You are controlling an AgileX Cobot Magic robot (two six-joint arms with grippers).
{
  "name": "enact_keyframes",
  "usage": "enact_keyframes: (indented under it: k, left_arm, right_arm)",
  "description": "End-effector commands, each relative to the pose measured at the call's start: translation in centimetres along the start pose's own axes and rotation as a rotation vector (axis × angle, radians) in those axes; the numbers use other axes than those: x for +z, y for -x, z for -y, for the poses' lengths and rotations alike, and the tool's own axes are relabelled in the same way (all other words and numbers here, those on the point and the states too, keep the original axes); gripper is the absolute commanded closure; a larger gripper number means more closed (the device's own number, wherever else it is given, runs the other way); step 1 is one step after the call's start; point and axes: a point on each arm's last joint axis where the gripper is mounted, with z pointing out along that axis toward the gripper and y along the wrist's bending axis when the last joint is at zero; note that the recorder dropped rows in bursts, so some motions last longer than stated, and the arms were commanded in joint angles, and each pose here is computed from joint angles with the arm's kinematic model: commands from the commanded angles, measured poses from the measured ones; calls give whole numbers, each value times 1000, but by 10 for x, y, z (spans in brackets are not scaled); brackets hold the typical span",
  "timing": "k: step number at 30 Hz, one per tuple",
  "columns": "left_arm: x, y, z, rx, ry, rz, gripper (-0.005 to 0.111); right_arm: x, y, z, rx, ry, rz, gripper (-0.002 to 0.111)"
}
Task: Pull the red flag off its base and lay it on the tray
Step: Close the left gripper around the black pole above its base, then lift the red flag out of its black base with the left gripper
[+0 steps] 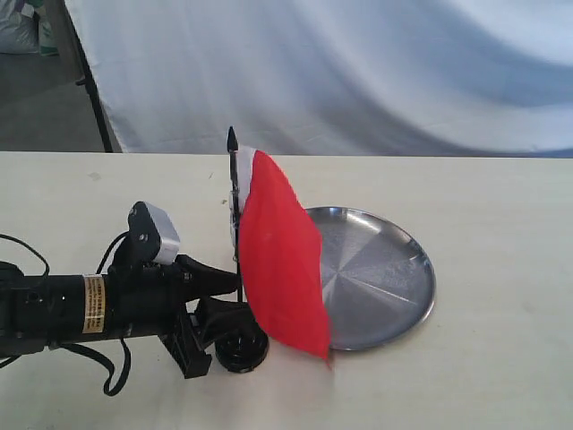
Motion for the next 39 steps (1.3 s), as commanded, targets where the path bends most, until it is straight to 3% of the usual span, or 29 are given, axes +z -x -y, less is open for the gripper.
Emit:
enact_keyframes:
  k: [1,2,5,8,12,19,26,39]
  left_arm:
    - [2,0,0,-13,9,2,60]
    - [2,0,0,-13,9,2,63]
    - [2,0,0,-13,9,2,88]
    - [2,0,0,7,9,2,106]
    - [2,0,0,51,9,2,107]
    - [1,2,-4,21,45,20,107]
    - [1,9,-7,-22,81,104,107]
    - [-1,21,-6,16,69,218,107]
  right_arm:
    - [0,0,0,-10,-3,10,108]
    - [0,0,0,-10,-3,10,108]
    - [0,0,0,-10,-3,10,108]
    - [0,0,0,-10,-3,10,108]
    - [0,0,0,-10,-3,10,108]
    - [0,0,0,-10,-3,10,108]
    - [0,0,0,-10,-3,10,108]
    - [0,0,0,-10,-3,10,108]
